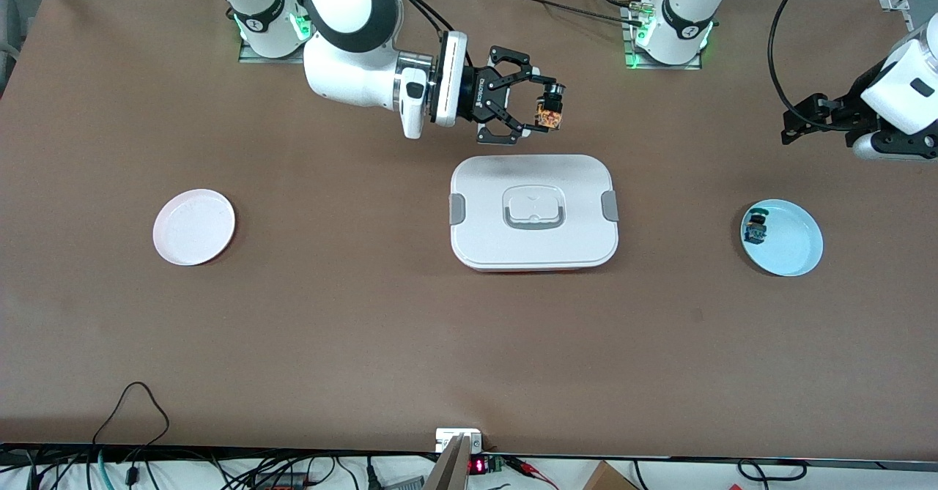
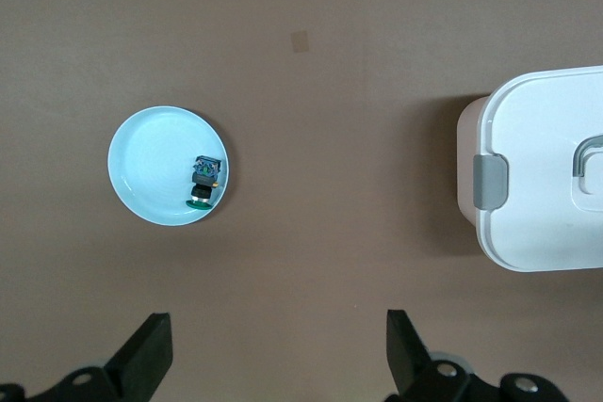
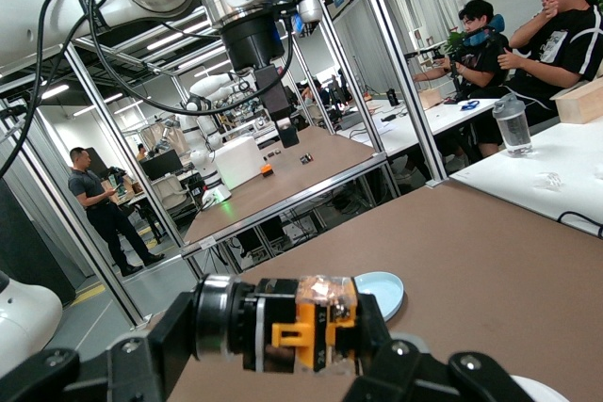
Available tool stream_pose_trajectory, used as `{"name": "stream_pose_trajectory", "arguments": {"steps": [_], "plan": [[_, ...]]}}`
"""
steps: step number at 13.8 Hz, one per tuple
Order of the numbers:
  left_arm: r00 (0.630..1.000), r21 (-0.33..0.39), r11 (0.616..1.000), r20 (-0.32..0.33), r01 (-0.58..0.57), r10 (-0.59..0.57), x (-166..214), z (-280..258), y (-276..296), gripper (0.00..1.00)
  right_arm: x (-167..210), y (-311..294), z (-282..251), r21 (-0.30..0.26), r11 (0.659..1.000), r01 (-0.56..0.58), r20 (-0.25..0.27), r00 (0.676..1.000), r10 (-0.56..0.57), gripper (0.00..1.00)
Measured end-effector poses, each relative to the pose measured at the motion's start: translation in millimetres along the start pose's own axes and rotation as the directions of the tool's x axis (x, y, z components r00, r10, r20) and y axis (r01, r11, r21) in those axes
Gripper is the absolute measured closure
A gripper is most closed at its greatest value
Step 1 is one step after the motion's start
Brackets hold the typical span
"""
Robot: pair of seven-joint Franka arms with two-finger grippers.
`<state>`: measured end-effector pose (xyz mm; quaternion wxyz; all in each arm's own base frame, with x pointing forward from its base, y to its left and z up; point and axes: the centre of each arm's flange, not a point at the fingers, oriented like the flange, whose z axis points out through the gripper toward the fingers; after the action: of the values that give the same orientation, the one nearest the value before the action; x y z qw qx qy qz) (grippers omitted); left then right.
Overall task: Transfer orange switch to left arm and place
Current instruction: 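Hold the switch with the right gripper while the left gripper reaches it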
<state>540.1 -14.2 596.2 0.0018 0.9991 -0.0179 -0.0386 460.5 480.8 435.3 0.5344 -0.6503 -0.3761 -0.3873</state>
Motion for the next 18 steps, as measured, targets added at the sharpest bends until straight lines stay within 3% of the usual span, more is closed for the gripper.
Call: {"name": "stream_pose_trajectory", "arguments": {"steps": [3, 5, 7, 10, 12, 16, 18], "plan": [[0.999, -0.113, 0.993, 0.044, -0.021, 0.026, -3, -17, 20, 0.0, -1, 3, 0, -0.001, 1.0, -0.005, -0.001, 1.0, 0.005, 0.28], [0.997, -0.281, 0.959, 0.064, -0.034, 0.054, -2, -23, 39, 0.0, -1, 3, 1, -0.001, 1.0, -0.005, -0.002, 1.0, 0.005, 0.28], [0.993, -0.442, 0.896, 0.088, -0.036, 0.083, 1, -21, 55, 0.0, 0, 3, 1, 0.0, 1.0, 0.003, -0.002, 1.0, -0.003, 0.28], [0.982, -0.653, 0.757, 0.143, -0.003, 0.127, 18, -2, 76, 0.0, 10, 1, 1, 0.003, 0.996, 0.093, -0.01, 0.996, -0.093, 0.28], [0.97, -0.75, 0.66, 0.191, 0.048, 0.147, 38, 24, 87, 0.0, 13, 1, 1, 0.004, 0.993, 0.121, -0.015, 0.993, -0.121, 0.28], [0.946, -0.886, 0.429, 0.272, 0.175, 0.176, 70, 70, 103, 0.0, 21, 0, 2, 0.008, 0.984, 0.179, -0.033, 0.983, -0.179, 0.28], [0.938, -0.915, 0.34, 0.293, 0.219, 0.184, 73, 82, 108, 0.0, 22, 0, 2, 0.008, 0.98, 0.199, -0.036, 0.979, -0.198, 0.28]]}}
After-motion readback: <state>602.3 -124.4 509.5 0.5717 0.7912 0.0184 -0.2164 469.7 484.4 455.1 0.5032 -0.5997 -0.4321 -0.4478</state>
